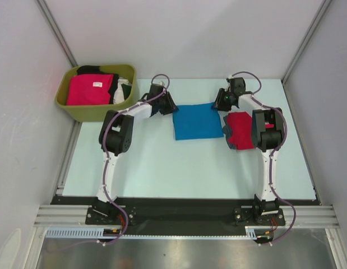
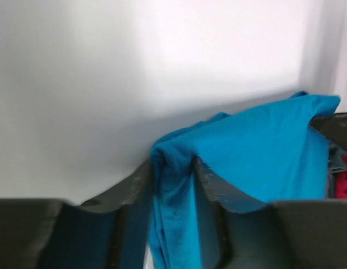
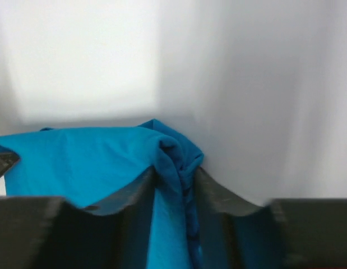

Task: Fold and stack the t-shirts
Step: Neatly place the folded tshirt to the corner

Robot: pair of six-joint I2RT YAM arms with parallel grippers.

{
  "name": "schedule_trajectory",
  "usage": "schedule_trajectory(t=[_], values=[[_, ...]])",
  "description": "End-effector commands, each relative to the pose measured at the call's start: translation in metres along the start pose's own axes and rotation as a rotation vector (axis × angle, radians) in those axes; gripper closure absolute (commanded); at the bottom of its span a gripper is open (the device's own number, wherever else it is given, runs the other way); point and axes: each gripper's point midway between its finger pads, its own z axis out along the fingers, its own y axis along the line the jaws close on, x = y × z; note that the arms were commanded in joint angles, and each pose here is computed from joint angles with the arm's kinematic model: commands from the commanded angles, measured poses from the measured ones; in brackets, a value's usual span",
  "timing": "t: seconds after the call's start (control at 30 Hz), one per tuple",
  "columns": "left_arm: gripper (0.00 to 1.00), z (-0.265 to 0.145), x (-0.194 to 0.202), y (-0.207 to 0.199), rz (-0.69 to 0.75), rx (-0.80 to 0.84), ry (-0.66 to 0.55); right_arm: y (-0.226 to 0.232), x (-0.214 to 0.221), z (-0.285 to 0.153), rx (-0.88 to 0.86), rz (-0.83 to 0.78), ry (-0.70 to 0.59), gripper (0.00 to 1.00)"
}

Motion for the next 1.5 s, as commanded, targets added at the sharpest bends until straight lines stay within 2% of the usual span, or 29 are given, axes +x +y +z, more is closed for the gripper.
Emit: schedule_trajectory(t=[0.0, 0.07, 0.1, 0.13, 0.2, 0.27, 0.33, 0.37, 0.43, 0.47, 0.6, 0.8, 0.83, 1.0, 1.13, 1.27, 1.37, 1.47], values=[[0.64, 0.016, 0.005, 0.007, -0.029, -0.040, -0.003, 0.009, 0.003, 0.014, -0.006, -0.018, 0.023, 0.65], [0.78, 0.020, 0.002, 0.006, -0.036, -0.030, -0.014, 0.014, 0.004, 0.015, -0.022, -0.023, 0.028, 0.81], [0.95, 0.022, 0.000, 0.003, -0.032, -0.021, -0.016, 0.020, 0.003, 0.015, -0.031, -0.031, 0.026, 0.89], [1.00, 0.021, -0.002, 0.000, -0.030, -0.012, -0.020, 0.024, 0.000, 0.013, -0.038, -0.038, 0.018, 1.00], [1.00, 0.017, -0.001, -0.004, -0.011, -0.001, -0.030, 0.028, 0.002, 0.009, -0.052, -0.039, 0.020, 1.00], [1.00, -0.006, -0.016, -0.021, 0.042, 0.011, -0.089, 0.043, -0.010, -0.008, -0.092, -0.051, -0.022, 1.00], [1.00, -0.024, -0.009, -0.026, 0.077, 0.005, -0.105, 0.058, -0.013, -0.032, -0.139, -0.054, -0.049, 1.00], [1.00, -0.046, -0.021, -0.044, 0.110, 0.031, -0.146, 0.065, -0.017, -0.043, -0.156, -0.056, -0.070, 1.00], [1.00, -0.061, -0.011, -0.047, 0.132, 0.024, -0.139, 0.070, -0.004, -0.056, -0.172, -0.039, -0.070, 1.00], [1.00, -0.081, -0.020, -0.063, 0.149, 0.054, -0.170, 0.083, -0.012, -0.081, -0.194, -0.048, -0.114, 1.00], [1.00, -0.115, 0.003, -0.081, 0.184, 0.088, -0.158, 0.100, 0.000, -0.126, -0.209, -0.037, -0.160, 1.00], [1.00, -0.154, 0.053, -0.126, 0.244, 0.188, -0.134, 0.070, 0.028, -0.180, -0.129, 0.053, -0.199, 1.00], [1.00, -0.166, 0.055, -0.135, 0.254, 0.210, -0.145, 0.075, 0.024, -0.204, -0.145, 0.042, -0.246, 1.00], [1.00, -0.212, 0.089, -0.182, 0.352, 0.273, -0.164, 0.060, 0.037, -0.257, -0.077, 0.029, -0.319, 1.00], [1.00, -0.244, 0.111, -0.225, 0.377, 0.405, -0.153, 0.022, 0.036, -0.300, 0.101, 0.081, -0.417, 1.00], [1.00, -0.273, 0.130, -0.258, 0.425, 0.484, -0.145, 0.009, 0.031, -0.349, 0.182, 0.099, -0.549, 1.00], [1.00, -0.292, 0.138, -0.270, 0.462, 0.474, -0.158, 0.009, 0.036, -0.360, 0.179, 0.096, -0.537, 1.00], [1.00, -0.305, 0.142, -0.284, 0.449, 0.546, -0.176, -0.002, 0.038, -0.365, 0.235, 0.113, -0.545, 1.00]])
